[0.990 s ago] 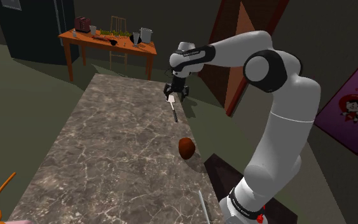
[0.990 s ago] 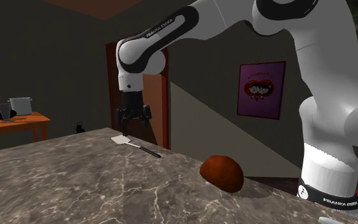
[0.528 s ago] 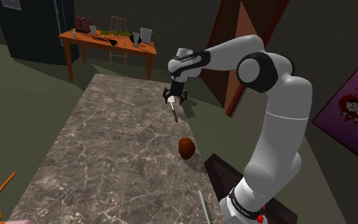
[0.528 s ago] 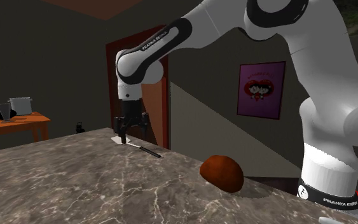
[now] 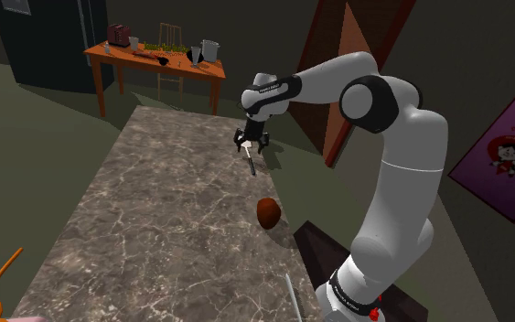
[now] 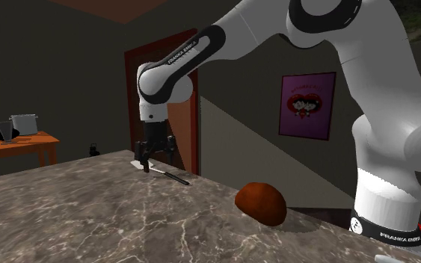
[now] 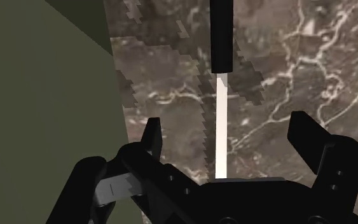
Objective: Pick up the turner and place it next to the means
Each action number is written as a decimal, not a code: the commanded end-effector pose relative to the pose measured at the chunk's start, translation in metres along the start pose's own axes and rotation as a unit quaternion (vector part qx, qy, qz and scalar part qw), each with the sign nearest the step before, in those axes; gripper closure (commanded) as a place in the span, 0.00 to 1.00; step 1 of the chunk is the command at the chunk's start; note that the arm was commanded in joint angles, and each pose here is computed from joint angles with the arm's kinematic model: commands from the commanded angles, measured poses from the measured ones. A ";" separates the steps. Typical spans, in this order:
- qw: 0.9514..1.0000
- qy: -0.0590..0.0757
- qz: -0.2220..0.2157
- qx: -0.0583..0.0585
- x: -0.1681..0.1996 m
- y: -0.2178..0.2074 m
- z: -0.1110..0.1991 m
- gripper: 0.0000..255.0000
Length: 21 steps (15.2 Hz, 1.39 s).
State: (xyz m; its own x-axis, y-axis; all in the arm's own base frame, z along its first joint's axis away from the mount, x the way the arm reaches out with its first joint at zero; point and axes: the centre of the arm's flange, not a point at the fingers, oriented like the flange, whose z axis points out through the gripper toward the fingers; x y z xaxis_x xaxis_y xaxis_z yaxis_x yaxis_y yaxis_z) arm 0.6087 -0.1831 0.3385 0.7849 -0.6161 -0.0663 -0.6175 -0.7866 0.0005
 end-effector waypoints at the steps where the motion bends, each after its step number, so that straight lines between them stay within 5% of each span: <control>1: 1.000 0.000 0.000 0.000 0.000 0.000 0.000 0.00; 2: 1.000 0.000 0.000 0.000 0.000 0.000 0.000 1.00; 11: 1.000 0.000 0.000 0.000 0.000 0.000 0.000 1.00; 21: 1.000 0.000 0.000 0.000 -0.004 0.000 -0.053 1.00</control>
State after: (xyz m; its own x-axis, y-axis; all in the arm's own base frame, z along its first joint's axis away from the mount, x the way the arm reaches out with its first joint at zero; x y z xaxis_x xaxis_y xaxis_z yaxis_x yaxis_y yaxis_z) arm 0.6088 -0.1833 0.3867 0.7849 -0.6162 -0.0657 -0.6175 -0.7866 0.0003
